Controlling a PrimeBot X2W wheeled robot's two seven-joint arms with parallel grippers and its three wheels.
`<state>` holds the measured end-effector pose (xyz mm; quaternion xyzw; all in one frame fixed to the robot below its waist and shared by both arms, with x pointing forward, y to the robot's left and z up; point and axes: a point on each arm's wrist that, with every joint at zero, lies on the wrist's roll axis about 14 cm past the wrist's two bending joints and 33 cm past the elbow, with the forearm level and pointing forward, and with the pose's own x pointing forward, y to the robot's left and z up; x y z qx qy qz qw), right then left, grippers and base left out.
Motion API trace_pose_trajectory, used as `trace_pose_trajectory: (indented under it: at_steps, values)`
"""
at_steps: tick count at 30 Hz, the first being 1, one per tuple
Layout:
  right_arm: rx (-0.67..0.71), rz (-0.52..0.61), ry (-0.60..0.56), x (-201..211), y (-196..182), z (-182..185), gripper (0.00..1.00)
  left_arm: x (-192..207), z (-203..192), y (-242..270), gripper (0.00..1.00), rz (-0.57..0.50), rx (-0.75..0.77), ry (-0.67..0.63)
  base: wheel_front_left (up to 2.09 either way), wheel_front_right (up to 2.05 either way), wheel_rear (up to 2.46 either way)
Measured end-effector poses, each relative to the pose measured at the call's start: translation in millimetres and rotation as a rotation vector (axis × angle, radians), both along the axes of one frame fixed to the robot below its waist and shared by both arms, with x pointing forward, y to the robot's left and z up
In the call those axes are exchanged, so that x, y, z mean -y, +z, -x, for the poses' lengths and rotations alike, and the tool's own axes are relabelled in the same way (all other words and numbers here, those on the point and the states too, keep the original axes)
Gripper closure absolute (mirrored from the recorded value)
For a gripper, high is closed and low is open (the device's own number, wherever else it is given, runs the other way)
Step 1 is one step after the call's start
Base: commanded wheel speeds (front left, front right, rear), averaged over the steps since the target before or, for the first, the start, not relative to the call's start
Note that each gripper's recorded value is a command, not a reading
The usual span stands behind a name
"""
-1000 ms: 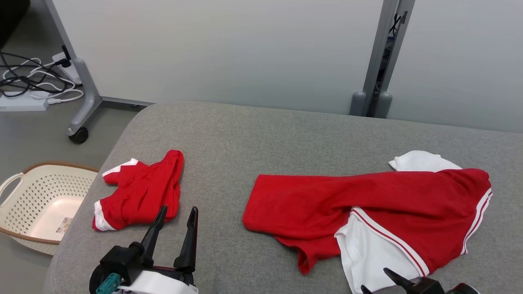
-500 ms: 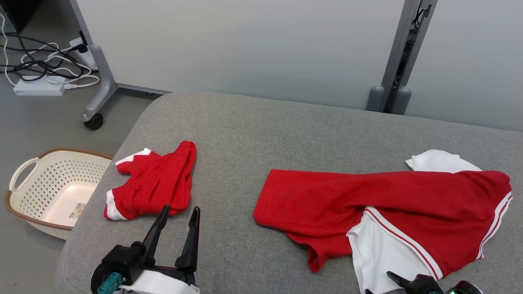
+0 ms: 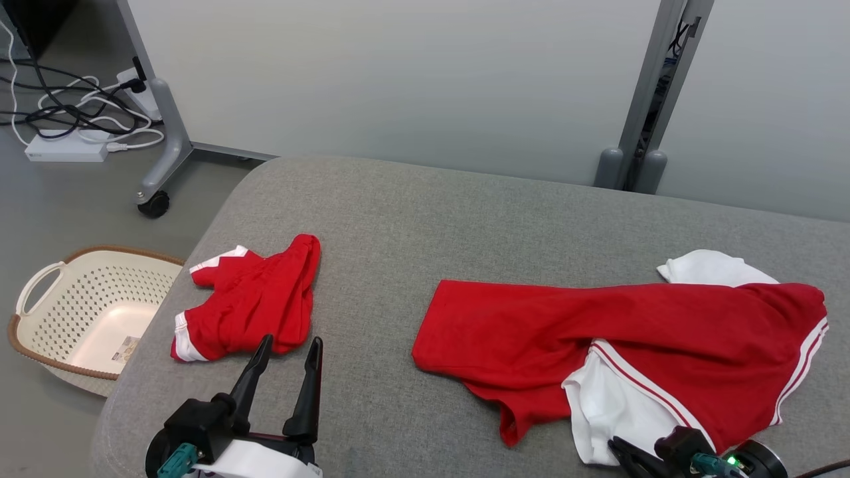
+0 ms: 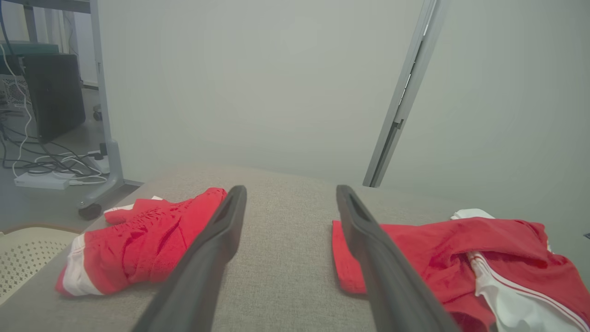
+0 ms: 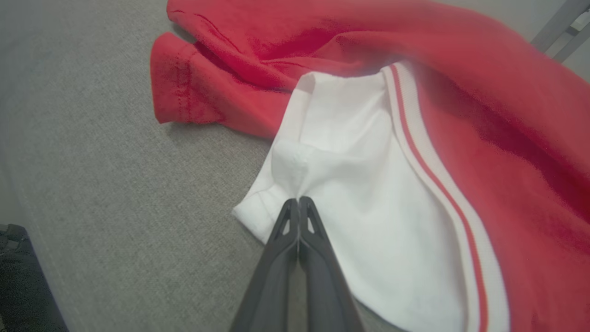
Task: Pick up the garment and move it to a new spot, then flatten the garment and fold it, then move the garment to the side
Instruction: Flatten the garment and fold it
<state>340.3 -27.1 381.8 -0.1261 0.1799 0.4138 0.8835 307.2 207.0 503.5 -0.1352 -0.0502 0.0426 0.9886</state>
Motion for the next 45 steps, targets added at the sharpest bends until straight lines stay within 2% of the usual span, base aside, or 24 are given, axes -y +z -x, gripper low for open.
trace_pose_trajectory:
  at_steps: [7,16,24,37,43,45]
  values:
    - [0.119,-0.063,0.014,-6,40,-10,1.00,7,0,8,0.00,0.001,0.030,-0.022,0.00,0.00,0.00]
    - [0.388,-0.159,0.002,0,127,-33,1.00,16,-1,12,0.00,0.003,0.046,-0.049,0.00,0.00,0.00]
    - [0.628,-0.183,-0.009,13,207,-47,1.00,14,2,15,0.00,0.007,0.057,-0.036,0.00,0.00,0.00]
    - [0.840,-0.219,0.054,2,296,10,1.00,24,3,20,0.00,0.013,0.077,-0.067,0.00,0.00,0.00]
    - [0.859,-0.287,0.099,-11,326,33,1.00,30,2,23,0.00,0.023,0.087,-0.082,0.00,0.00,0.00]
    - [0.870,-0.280,0.101,-11,334,30,1.00,33,3,23,0.00,0.024,0.086,-0.088,0.00,0.00,0.00]
